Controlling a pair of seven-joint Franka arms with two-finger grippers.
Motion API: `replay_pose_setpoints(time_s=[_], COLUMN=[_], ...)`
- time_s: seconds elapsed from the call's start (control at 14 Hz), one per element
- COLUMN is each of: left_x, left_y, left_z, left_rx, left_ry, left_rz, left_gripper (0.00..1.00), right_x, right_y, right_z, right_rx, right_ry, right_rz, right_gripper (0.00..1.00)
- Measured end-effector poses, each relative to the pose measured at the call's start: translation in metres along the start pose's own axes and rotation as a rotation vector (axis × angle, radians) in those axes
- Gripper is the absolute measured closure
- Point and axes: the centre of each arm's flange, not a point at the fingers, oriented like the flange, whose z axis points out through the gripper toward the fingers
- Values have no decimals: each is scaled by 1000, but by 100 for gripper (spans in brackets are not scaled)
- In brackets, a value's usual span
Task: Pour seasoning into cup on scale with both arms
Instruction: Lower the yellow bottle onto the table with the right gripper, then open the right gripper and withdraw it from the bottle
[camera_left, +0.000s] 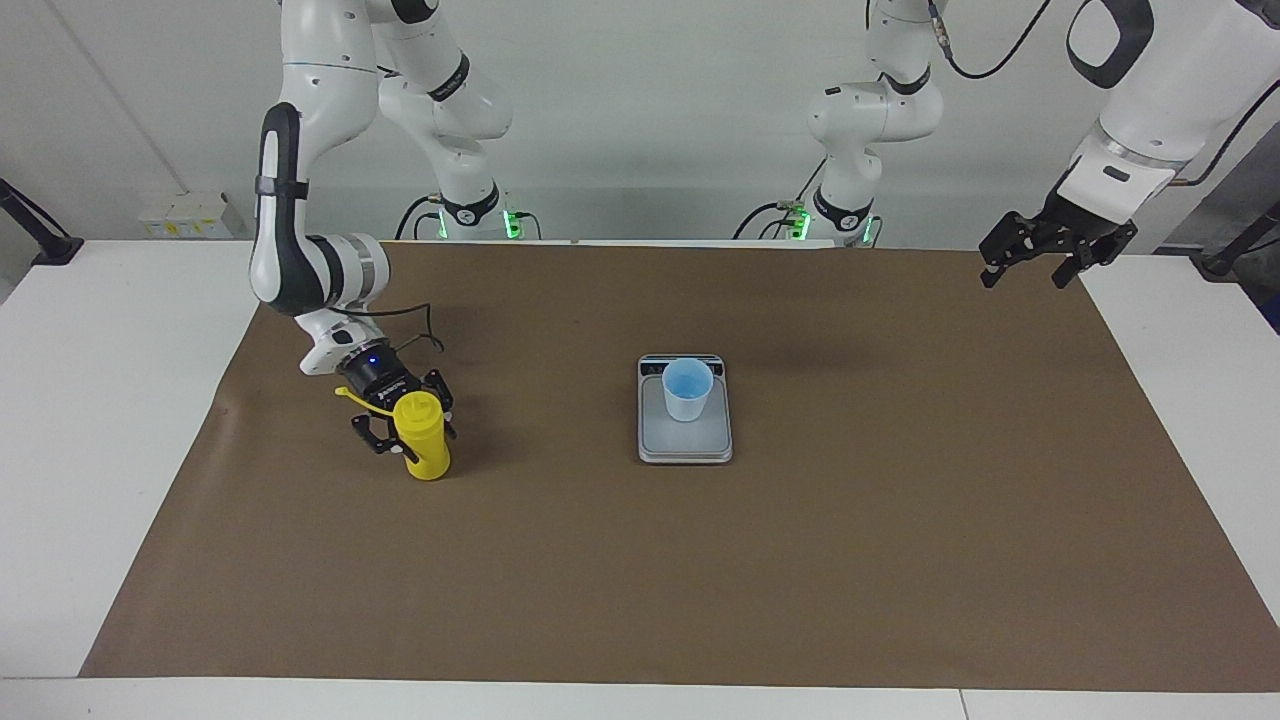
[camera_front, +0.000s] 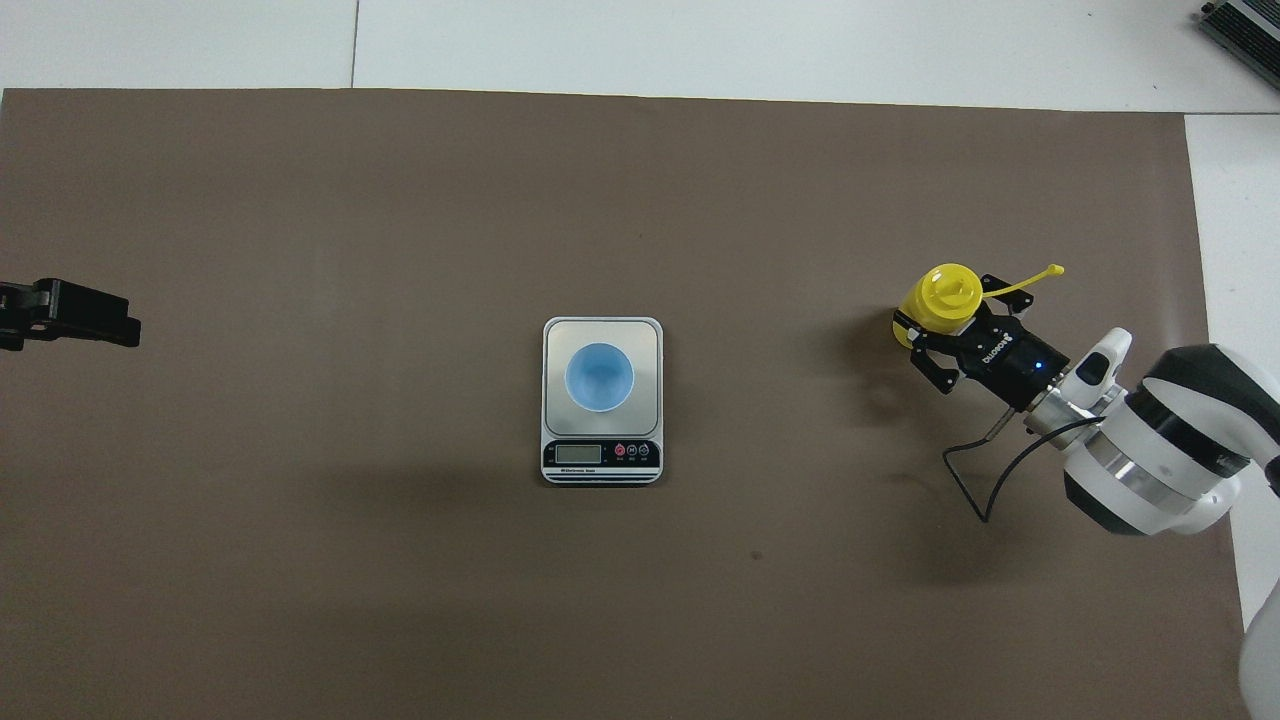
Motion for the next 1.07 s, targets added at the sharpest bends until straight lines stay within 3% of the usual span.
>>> replay_pose_setpoints(time_s=[0.14, 1.07], left_x=[0, 0], left_y=[0, 0], left_z=[0, 0], left_rx=[0, 0], left_ry=[0, 0], left_rz=[0, 0], left_gripper=[0, 0], right_x=[9, 70], right_y=[4, -10], right_z=[-5, -13], right_rx=[-21, -113], right_ry=[-12, -142], right_rz=[-18, -137], right_gripper=[1, 0])
